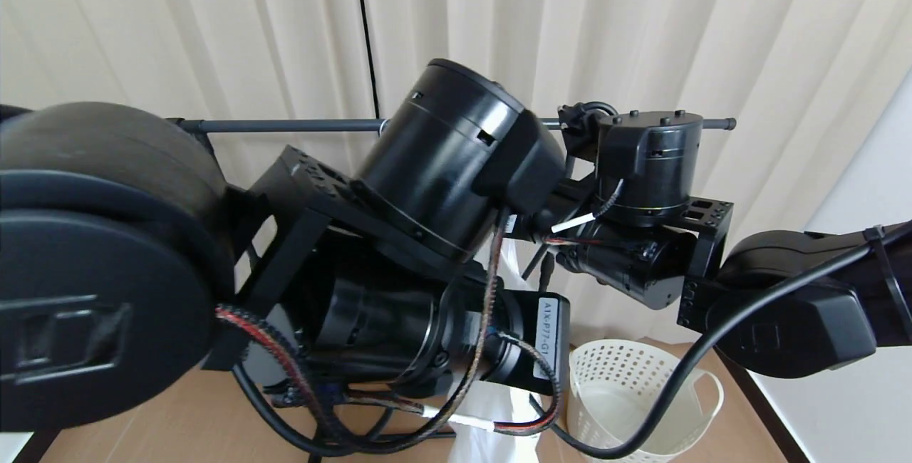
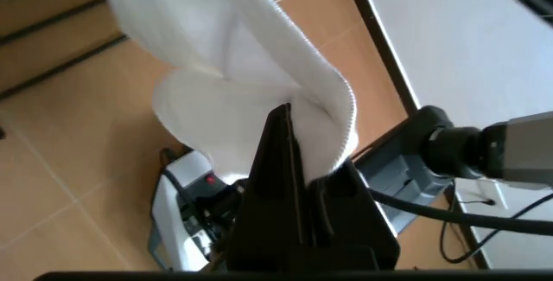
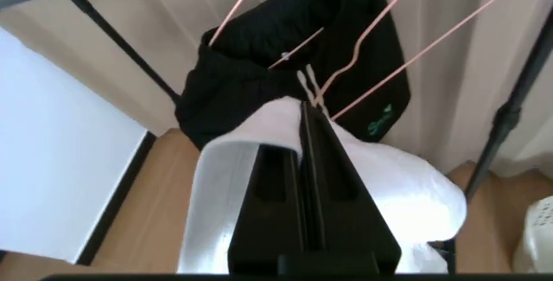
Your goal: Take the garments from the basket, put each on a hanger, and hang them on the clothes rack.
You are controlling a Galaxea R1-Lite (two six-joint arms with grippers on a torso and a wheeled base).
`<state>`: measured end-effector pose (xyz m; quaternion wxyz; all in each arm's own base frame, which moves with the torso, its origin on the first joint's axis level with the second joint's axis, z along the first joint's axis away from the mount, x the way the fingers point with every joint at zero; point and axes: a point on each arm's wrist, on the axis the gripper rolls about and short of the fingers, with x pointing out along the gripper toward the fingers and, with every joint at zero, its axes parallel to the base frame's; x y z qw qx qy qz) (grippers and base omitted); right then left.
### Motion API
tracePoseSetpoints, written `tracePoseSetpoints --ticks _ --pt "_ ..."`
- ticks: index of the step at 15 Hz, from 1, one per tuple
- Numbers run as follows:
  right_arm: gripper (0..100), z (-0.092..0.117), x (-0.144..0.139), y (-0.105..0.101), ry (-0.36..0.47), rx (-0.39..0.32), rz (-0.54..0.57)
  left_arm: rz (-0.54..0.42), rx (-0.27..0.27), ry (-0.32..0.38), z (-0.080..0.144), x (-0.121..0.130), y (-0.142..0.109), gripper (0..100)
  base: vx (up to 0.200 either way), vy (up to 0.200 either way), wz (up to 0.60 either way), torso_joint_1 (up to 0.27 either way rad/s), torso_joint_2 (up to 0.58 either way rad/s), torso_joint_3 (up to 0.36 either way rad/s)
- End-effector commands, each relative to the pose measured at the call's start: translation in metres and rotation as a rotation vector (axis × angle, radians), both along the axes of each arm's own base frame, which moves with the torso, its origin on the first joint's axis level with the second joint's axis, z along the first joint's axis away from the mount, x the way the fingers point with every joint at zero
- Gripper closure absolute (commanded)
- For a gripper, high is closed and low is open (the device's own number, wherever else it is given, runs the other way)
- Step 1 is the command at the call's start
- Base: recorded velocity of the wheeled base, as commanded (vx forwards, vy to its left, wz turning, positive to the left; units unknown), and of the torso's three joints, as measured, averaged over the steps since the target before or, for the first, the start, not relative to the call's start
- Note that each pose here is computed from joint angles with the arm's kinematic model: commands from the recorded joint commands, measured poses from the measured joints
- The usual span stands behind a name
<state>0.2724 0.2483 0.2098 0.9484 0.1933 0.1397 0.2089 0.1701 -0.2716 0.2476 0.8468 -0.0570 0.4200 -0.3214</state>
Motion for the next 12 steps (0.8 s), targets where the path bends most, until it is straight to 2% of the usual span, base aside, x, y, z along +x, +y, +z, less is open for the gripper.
tracePoseSetpoints --ticks 1,4,6,8,9,11,12 --pt "100 0.001 -0.001 0.001 0.0 0.004 0.011 -0.005 0.006 0.012 -0.007 0.004 -0.015 100 0.0 0.0 0.0 0.0 0.0 0.0" --pt "100 0.001 0.0 0.0 0.001 0.003 0.008 0.008 0.023 0.017 -0.01 0.004 -0.011 100 0.0 0.0 0.0 0.0 0.0 0.0" --pt "100 0.005 0.002 -0.01 -0.007 -0.009 -0.018 0.027 0.032 0.013 -0.009 0.007 0.0 100 0.0 0.0 0.0 0.0 0.0 0.0" --pt "100 0.007 0.008 -0.028 -0.04 -0.083 -0.055 0.045 0.068 -0.003 -0.013 0.013 0.015 100 0.0 0.0 0.0 0.0 0.0 0.0" --pt "100 0.012 0.008 -0.041 -0.066 -0.143 -0.075 0.068 0.101 -0.017 -0.017 0.018 0.024 100 0.0 0.0 0.0 0.0 0.0 0.0" --pt "100 0.026 -0.006 -0.059 -0.104 -0.212 -0.095 0.148 0.15 -0.048 -0.021 0.034 0.036 100 0.0 0.0 0.0 0.0 0.0 0.0" --pt "100 0.032 -0.013 -0.066 -0.12 -0.24 -0.102 0.175 0.156 -0.056 -0.022 0.04 0.039 100 0.0 0.0 0.0 0.0 0.0 0.0"
